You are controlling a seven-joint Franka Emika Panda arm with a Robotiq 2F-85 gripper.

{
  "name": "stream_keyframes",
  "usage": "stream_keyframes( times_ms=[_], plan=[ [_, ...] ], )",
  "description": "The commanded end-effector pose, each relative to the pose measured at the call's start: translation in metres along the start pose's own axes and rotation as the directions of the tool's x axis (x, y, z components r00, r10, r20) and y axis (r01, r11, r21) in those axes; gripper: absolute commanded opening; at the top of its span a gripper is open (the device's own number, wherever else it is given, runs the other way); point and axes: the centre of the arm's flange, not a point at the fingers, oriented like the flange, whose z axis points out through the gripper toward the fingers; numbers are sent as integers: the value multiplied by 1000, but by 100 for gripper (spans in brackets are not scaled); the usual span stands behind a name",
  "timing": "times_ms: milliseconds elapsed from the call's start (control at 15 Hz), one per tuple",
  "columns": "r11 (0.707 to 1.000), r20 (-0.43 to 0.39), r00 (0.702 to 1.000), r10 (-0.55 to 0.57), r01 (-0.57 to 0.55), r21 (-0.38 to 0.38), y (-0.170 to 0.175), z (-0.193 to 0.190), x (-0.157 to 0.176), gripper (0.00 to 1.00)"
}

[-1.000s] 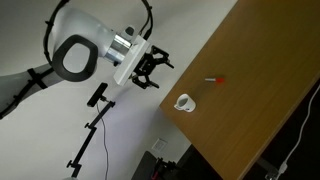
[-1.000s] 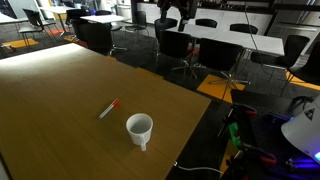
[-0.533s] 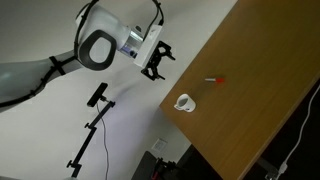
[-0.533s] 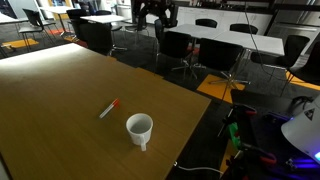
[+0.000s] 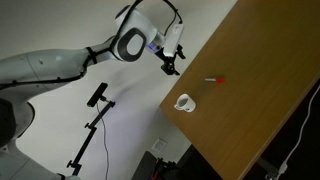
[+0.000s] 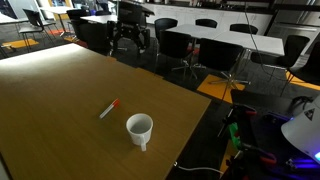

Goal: Put the red pen in the white mug

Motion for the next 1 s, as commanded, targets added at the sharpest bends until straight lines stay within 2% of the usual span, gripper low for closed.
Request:
stream_keyframes(
  times_ms=[0, 400, 933],
  plan=[
    [1000, 14, 1000, -2, 1, 28, 27, 40, -7, 100],
    [998, 93, 994, 51, -55, 42, 35, 111, -3, 100],
    [994, 201, 976, 85, -98, 55, 59, 162, 15, 100]
  ],
)
